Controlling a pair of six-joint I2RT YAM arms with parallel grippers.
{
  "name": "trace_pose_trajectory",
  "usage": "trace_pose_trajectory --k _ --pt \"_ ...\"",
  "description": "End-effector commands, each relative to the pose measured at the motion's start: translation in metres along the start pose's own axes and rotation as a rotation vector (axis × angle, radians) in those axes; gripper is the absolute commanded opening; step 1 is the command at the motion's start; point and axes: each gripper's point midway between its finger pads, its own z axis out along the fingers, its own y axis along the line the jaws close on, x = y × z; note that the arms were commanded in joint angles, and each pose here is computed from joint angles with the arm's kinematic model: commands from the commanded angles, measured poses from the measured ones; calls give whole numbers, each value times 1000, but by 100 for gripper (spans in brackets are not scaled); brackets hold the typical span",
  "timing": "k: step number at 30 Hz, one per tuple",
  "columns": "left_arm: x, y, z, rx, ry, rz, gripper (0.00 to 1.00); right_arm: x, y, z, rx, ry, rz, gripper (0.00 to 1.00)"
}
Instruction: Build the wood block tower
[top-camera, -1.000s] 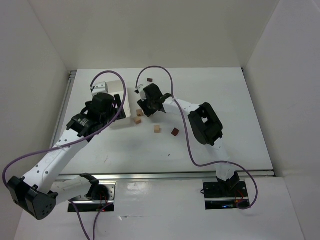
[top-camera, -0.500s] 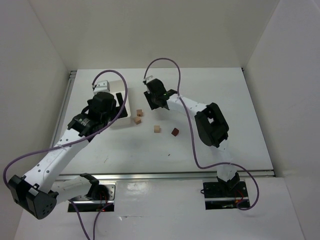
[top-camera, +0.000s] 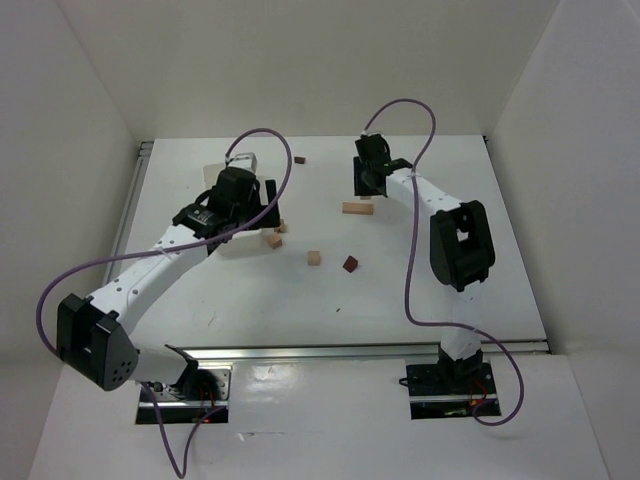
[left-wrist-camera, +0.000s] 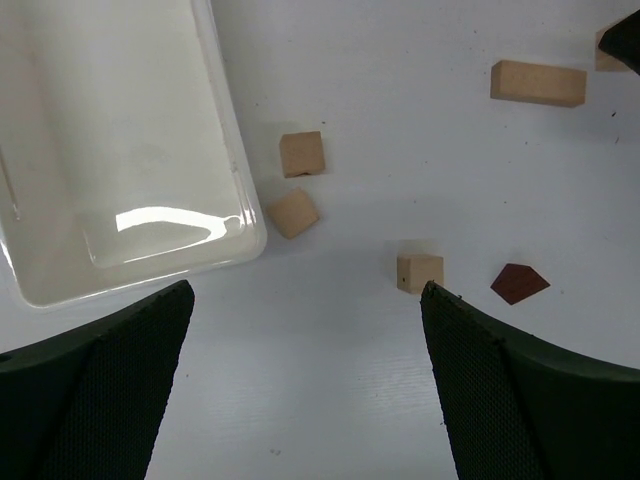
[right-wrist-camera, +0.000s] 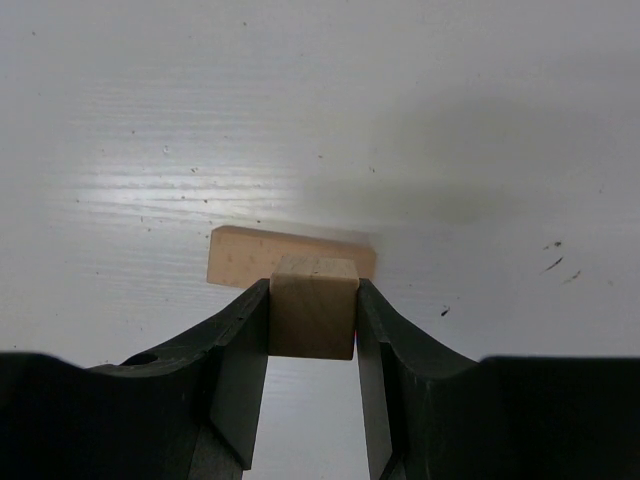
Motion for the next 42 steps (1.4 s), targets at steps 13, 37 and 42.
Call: trace_pose_trajectory --k 13,37,42 --pt "-29 -16 -6 52 -74 6 100 21 -5 19 50 120 126 24" --pt "-25 -15 1 40 -50 32 100 19 -6 35 72 88 137 27" --pt "-25 -15 1 40 -50 32 100 24 -4 41 61 94 137 27"
